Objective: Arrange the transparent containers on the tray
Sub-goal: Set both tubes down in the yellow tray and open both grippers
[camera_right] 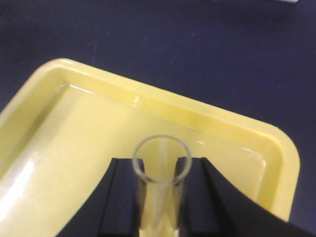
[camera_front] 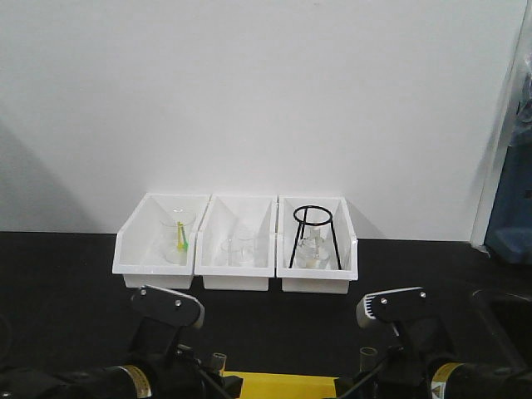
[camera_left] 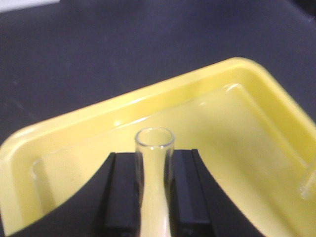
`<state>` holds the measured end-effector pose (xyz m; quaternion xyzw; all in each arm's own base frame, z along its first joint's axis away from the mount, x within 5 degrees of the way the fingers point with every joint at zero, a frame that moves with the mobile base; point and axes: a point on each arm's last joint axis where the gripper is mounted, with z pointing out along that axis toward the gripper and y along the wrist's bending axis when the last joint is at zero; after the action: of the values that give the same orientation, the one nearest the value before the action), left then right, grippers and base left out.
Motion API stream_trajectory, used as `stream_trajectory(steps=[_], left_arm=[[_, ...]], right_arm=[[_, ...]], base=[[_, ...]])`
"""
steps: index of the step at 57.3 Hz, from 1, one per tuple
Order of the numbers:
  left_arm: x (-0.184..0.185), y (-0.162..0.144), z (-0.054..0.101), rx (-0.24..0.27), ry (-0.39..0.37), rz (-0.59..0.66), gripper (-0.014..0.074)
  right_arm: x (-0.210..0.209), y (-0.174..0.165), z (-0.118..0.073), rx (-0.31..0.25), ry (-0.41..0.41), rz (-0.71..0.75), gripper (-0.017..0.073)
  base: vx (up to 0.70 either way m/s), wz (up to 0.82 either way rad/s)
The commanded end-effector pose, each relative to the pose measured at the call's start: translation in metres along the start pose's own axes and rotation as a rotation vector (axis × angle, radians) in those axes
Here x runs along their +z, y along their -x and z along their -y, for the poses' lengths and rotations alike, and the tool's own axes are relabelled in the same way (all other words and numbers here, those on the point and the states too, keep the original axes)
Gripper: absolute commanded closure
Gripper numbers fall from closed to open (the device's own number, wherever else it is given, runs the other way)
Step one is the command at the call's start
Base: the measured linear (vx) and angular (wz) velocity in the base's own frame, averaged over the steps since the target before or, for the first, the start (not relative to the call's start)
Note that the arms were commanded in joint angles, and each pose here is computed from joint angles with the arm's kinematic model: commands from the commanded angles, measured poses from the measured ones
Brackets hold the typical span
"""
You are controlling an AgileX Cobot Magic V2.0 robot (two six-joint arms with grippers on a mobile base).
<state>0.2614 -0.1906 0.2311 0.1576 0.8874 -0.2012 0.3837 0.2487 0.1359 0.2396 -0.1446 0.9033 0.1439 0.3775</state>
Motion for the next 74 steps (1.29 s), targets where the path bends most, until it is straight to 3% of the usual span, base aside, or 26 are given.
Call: stream_trajectory(steps=[1, 11, 34, 42, 58, 68, 74], left_arm=[[0.005, 0.015, 0.003, -0.010, -0.007, 0.103, 0.0467], [0.026, 0.003, -0.004, -0.016, 0.020, 0.040, 0.0461], [0.055, -0.021, -0.012, -0.048, 0.052, -0.069, 0.0431], [0.058, -0.023, -0.013, -0.047, 0.055, -0.075, 0.0356], [0.059, -0.022, -0.013, -0.046, 0.055, -0.060, 0.0118], [0.049, -0.015, -0.011, -0.048, 0.047, -0.042, 0.0092], [0.030, 0.000, -0.009, -0.032, 0.032, 0.025, 0.0108]], right_arm=[[0.003, 0.017, 0.000, 0.000, 0.006, 0.122, 0.0487], [0.028, 0.007, 0.002, 0.007, -0.007, 0.062, 0.0477], [0.068, -0.018, 0.008, 0.089, -0.037, -0.078, 0.0408], [0.072, -0.021, 0.009, 0.089, -0.040, -0.091, 0.0329], [0.073, -0.021, 0.009, 0.090, -0.039, -0.083, 0.0146], [0.062, -0.013, 0.007, 0.119, -0.029, -0.042, 0.0120], [0.042, 0.000, 0.004, 0.103, -0.012, 0.024, 0.0132]], base=[[0.00, 0.00], [0.00, 0.00], [0.00, 0.00], [0.00, 0.00], [0.00, 0.00], [0.00, 0.00], [0.00, 0.00]])
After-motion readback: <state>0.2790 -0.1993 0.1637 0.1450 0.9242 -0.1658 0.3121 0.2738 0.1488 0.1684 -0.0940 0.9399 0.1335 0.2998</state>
